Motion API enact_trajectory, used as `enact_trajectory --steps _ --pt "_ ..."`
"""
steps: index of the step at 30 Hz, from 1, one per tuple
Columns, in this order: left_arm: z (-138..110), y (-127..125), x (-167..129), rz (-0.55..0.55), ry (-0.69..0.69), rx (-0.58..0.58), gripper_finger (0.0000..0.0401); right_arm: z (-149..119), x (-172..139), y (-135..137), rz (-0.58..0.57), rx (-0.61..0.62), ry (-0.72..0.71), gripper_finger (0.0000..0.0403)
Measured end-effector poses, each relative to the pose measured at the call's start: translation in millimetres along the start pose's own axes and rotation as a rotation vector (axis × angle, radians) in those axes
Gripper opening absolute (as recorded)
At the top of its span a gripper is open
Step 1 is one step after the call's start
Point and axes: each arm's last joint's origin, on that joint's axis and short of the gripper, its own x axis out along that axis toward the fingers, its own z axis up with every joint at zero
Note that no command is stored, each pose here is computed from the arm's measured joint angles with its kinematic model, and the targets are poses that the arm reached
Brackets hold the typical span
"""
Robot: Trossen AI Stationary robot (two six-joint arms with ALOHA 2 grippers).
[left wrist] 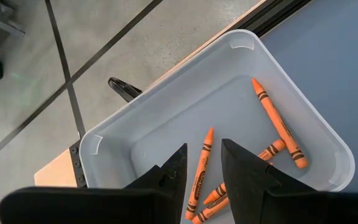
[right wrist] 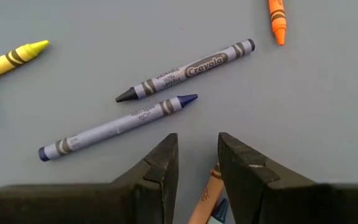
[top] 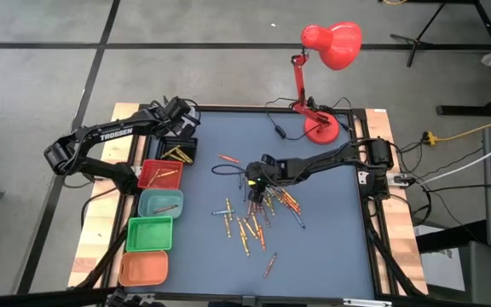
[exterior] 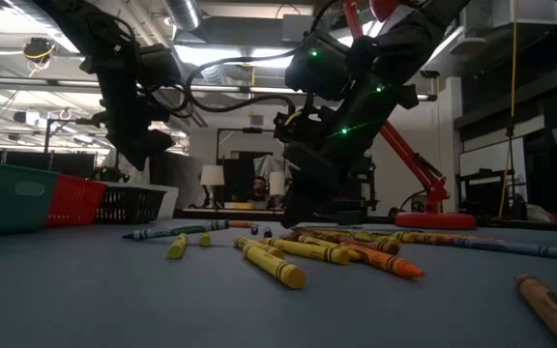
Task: Sort crayons
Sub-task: Put the brown crayon into the blue bin
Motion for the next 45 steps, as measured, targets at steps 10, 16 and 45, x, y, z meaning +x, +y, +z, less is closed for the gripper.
enact_trajectory --steps 10,16,45 --pt "0.0 0.0 0.0 0.000 0.000 -0.001 0.0082 17.7 -11.7 1.5 -0.039 0.012 0.073 0.0113" --pt "0.0 0.0 0.0 0.000 0.000 -0.001 0.0082 23.3 -18.9 1.4 -0.060 -0.001 0.135 0.0113" --pt "0.0 -0.1 0.0 0.000 0.000 -0.001 0.0082 0.5 -4.7 -1.3 -0.057 0.059 0.139 0.0113"
